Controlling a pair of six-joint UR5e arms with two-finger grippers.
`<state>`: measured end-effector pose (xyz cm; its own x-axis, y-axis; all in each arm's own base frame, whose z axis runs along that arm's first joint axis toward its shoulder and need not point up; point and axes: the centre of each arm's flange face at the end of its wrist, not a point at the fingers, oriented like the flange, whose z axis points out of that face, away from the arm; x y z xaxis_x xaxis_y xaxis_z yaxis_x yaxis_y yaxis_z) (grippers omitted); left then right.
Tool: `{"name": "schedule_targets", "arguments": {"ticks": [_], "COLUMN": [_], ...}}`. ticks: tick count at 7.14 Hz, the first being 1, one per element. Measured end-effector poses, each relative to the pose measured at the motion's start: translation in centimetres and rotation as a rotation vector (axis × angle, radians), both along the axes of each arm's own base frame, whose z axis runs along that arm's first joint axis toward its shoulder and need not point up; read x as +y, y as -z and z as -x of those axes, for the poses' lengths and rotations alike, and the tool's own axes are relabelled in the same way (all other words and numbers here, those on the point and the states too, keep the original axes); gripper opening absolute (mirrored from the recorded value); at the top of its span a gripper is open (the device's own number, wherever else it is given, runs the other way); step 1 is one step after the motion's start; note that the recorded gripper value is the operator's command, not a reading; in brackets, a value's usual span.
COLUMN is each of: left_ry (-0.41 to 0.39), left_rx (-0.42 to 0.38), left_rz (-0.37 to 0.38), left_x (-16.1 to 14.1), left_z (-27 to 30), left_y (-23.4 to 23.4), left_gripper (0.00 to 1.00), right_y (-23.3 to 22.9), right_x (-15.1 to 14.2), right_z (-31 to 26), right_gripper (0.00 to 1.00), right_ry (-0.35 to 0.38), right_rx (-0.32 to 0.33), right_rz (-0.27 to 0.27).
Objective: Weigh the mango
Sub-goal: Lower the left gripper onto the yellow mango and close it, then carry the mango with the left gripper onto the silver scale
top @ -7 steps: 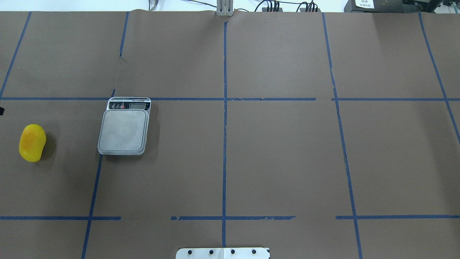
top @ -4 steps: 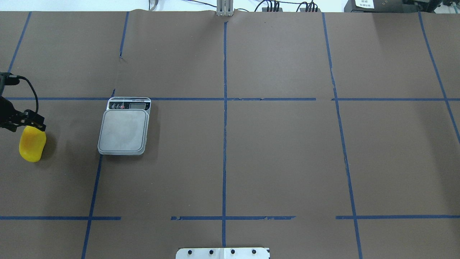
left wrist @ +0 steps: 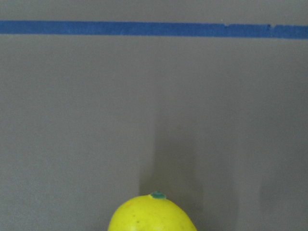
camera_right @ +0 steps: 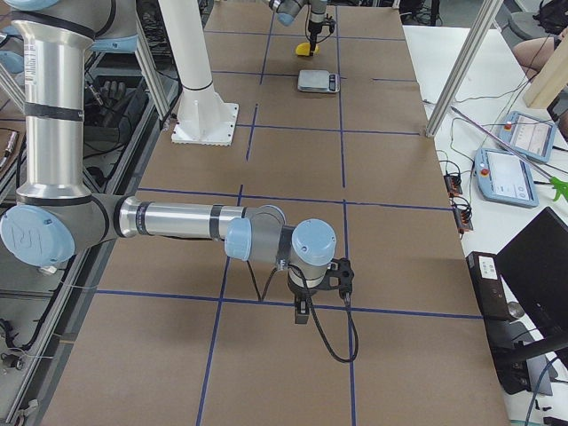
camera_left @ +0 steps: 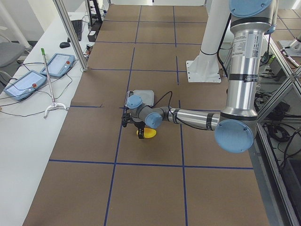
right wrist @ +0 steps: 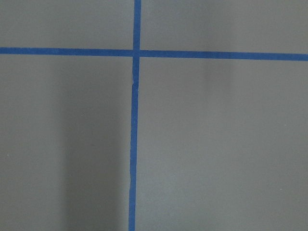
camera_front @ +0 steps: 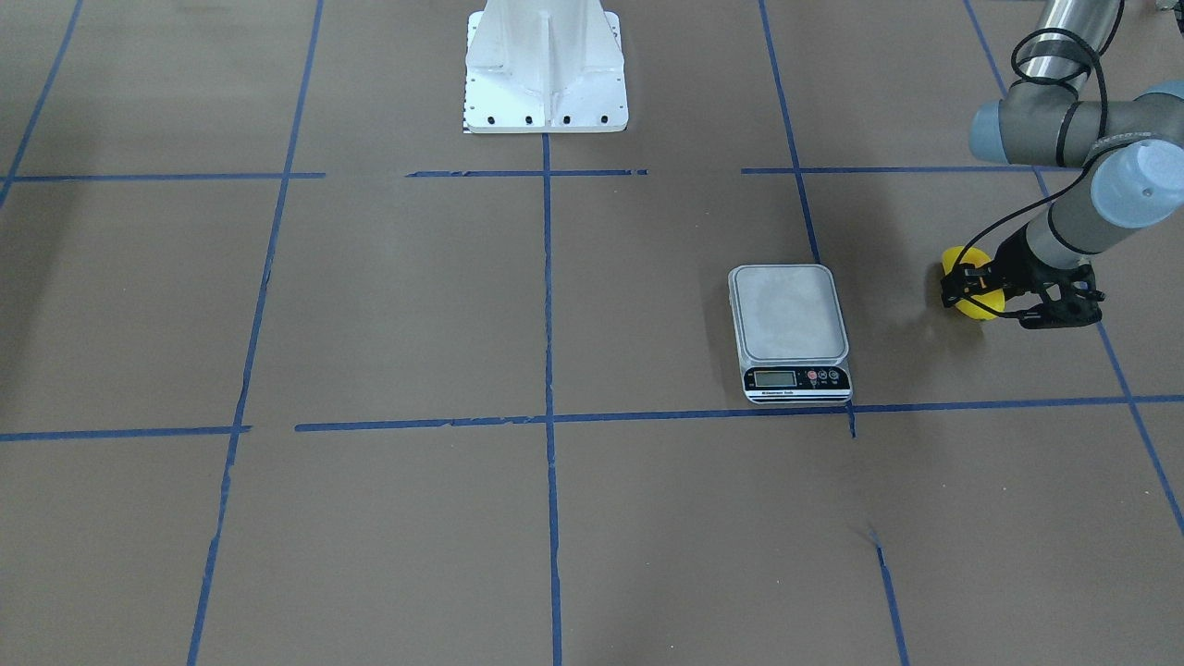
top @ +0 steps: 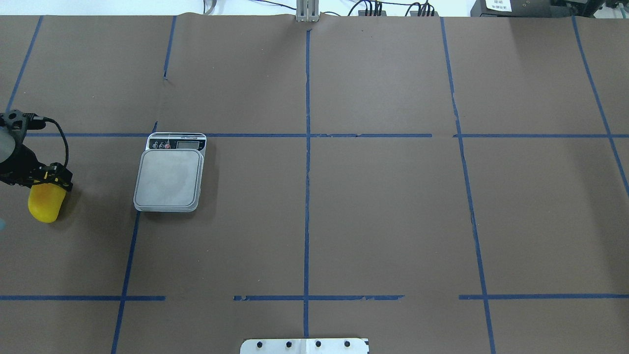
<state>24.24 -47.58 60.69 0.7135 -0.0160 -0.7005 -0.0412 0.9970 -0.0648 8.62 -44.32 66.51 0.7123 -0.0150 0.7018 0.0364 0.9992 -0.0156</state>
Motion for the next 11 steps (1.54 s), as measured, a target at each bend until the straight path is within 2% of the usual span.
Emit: {"name": "schedule_targets", "arguments": {"ticks": [2, 4, 6, 8, 11], "left_ry": [0.067, 0.177, 0.24, 0.231, 0.164], "left_rx": [0.027, 0.098, 0.138, 0.132, 0.114], "left_rz": [0.028, 0.055, 0.083, 0.122, 0.143], "left_x": [0.0, -1.9, -5.2, -5.6, -5.1], "left_z": [0.1, -1.4, -3.9, -7.6, -13.4], "left_y": [2.9, 10.3, 18.2, 21.0, 21.3], "left_gripper": [0.0, 0.0, 0.0, 0.0, 0.0], "right_y": [0.0, 0.0, 0.0, 0.0, 0.0], "right_x": [0.0, 0.0, 0.0, 0.0, 0.0], "right_z": [0.0, 0.0, 0.0, 0.0, 0.0], "right_gripper": [1.0, 1.0, 1.0, 1.0, 1.0], "right_ry": [0.0, 0.0, 0.0, 0.0, 0.0], "right_rx": [0.0, 0.0, 0.0, 0.0, 0.0], "right_rz": [0.0, 0.0, 0.0, 0.0, 0.0]}}
